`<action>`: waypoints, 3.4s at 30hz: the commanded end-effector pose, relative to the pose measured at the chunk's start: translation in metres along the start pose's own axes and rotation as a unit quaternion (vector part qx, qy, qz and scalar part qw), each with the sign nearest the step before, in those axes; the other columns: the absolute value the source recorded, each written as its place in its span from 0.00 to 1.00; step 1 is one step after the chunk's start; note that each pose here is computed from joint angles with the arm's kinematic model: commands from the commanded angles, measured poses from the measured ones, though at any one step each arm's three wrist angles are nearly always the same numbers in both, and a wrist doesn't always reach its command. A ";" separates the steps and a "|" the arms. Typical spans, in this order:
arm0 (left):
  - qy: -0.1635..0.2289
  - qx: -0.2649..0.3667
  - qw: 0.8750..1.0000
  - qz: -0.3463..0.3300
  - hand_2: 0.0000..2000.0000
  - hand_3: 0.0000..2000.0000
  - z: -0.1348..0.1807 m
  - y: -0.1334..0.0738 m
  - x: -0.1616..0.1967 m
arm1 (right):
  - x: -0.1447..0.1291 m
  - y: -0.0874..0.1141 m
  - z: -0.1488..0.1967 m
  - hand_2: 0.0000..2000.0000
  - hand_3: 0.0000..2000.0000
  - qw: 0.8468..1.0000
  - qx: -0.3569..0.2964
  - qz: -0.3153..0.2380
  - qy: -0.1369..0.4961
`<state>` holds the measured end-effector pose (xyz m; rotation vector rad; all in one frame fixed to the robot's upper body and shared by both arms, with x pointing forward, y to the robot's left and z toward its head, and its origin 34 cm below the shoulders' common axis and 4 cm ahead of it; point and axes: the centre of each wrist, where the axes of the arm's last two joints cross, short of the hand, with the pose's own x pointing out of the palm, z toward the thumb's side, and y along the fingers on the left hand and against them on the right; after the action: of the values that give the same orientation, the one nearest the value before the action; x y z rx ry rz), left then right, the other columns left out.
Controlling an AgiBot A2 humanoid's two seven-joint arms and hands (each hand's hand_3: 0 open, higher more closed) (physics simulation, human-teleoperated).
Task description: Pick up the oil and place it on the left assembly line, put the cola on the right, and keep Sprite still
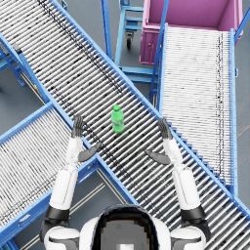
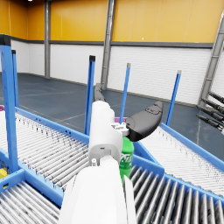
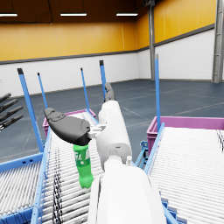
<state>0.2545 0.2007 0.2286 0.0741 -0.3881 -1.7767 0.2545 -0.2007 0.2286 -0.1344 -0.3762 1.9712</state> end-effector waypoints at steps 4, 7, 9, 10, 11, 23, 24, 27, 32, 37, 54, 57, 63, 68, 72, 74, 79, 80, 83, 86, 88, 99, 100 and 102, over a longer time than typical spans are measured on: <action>0.000 0.000 1.000 0.000 0.00 0.00 0.000 0.000 0.000 | 0.000 0.000 0.000 0.00 0.00 1.000 0.000 0.000 0.000; 0.000 0.000 1.000 0.000 0.00 0.00 0.000 0.000 0.000 | 0.000 0.000 0.000 0.00 0.00 1.000 0.000 0.000 0.000; 0.000 0.000 1.000 0.000 0.00 0.00 0.000 0.000 0.000 | 0.000 0.000 0.000 0.00 0.00 1.000 0.000 0.000 0.000; 0.000 0.000 1.000 0.000 0.00 0.00 0.000 0.000 0.000 | 0.000 0.000 0.000 0.00 0.00 1.000 0.000 0.000 0.000; 0.000 0.000 1.000 0.000 0.00 0.00 0.000 0.000 0.000 | 0.000 0.000 0.000 0.00 0.00 1.000 0.000 0.000 0.000; 0.000 0.000 1.000 0.000 0.00 0.00 0.000 0.000 0.000 | 0.000 0.000 0.000 0.00 0.00 1.000 0.000 0.000 0.000; 0.000 0.000 1.000 0.000 0.00 0.00 0.000 0.000 0.000 | 0.000 0.000 0.000 0.00 0.00 1.000 0.000 0.000 0.000; 0.000 0.000 1.000 0.000 0.00 0.00 0.000 0.000 0.000 | 0.000 0.000 0.000 0.00 0.00 1.000 0.000 0.000 0.000; 0.000 0.000 1.000 0.000 0.00 0.00 0.000 0.000 0.000 | 0.000 0.000 0.000 0.00 0.00 1.000 0.000 0.000 0.000; 0.000 0.000 1.000 0.000 0.00 0.00 0.000 0.000 0.000 | 0.000 0.000 0.000 0.00 0.00 1.000 0.000 0.000 0.000; 0.000 0.000 1.000 0.000 0.00 0.00 0.000 0.000 0.000 | 0.000 0.000 0.000 0.00 0.00 1.000 0.000 0.000 0.000; 0.000 0.000 1.000 0.000 0.00 0.00 0.000 0.000 0.000 | 0.000 0.000 0.000 0.00 0.00 1.000 0.000 0.000 0.000; 0.000 0.000 1.000 0.000 0.00 0.00 0.000 0.000 0.000 | 0.000 0.000 0.000 0.00 0.00 1.000 0.000 0.000 0.000; 0.000 0.000 1.000 0.000 0.00 0.00 0.000 0.000 0.000 | 0.000 0.000 0.000 0.00 0.00 1.000 0.000 0.000 0.000; 0.000 0.000 1.000 0.000 0.00 0.00 0.000 0.000 0.000 | 0.000 0.000 0.000 0.00 0.00 1.000 0.000 0.000 0.000; 0.000 0.000 1.000 0.000 0.00 0.00 0.000 0.000 0.000 | 0.000 0.000 0.000 0.00 0.00 1.000 0.000 0.000 0.000; 0.000 0.000 1.000 0.000 0.00 0.00 0.000 0.000 0.000 | 0.000 0.000 0.000 0.00 0.00 1.000 0.000 0.000 0.000; 0.000 0.000 1.000 0.000 0.00 0.00 0.000 0.000 0.000 | 0.000 0.000 0.000 0.00 0.00 1.000 0.000 0.000 0.000; 0.000 0.000 1.000 0.000 0.00 0.00 0.000 0.000 0.000 | 0.000 0.000 0.000 0.00 0.00 1.000 0.000 0.000 0.000; 0.000 0.000 1.000 0.000 0.00 0.00 0.000 0.000 0.000 | 0.000 0.000 0.000 0.00 0.00 1.000 0.000 0.000 0.000; 0.000 0.000 1.000 0.000 0.00 0.00 0.000 0.000 0.000 | 0.000 0.000 0.000 0.00 0.00 1.000 0.000 0.000 0.000; 0.000 0.000 1.000 0.000 0.00 0.00 0.000 0.000 0.000 | 0.000 0.000 0.000 0.00 0.00 1.000 0.000 0.000 0.000; 0.000 0.000 1.000 0.000 0.00 0.00 0.000 0.000 0.000 | 0.000 0.000 0.000 0.00 0.00 1.000 0.000 0.000 0.000; 0.000 0.000 1.000 0.000 0.00 0.00 0.000 0.000 0.000 | 0.000 0.000 0.000 0.00 0.00 1.000 0.000 0.000 0.000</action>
<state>0.2545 0.2007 0.2286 0.0741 -0.3881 -1.7767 0.2545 -0.2007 0.2286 -0.1344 -0.3762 1.9712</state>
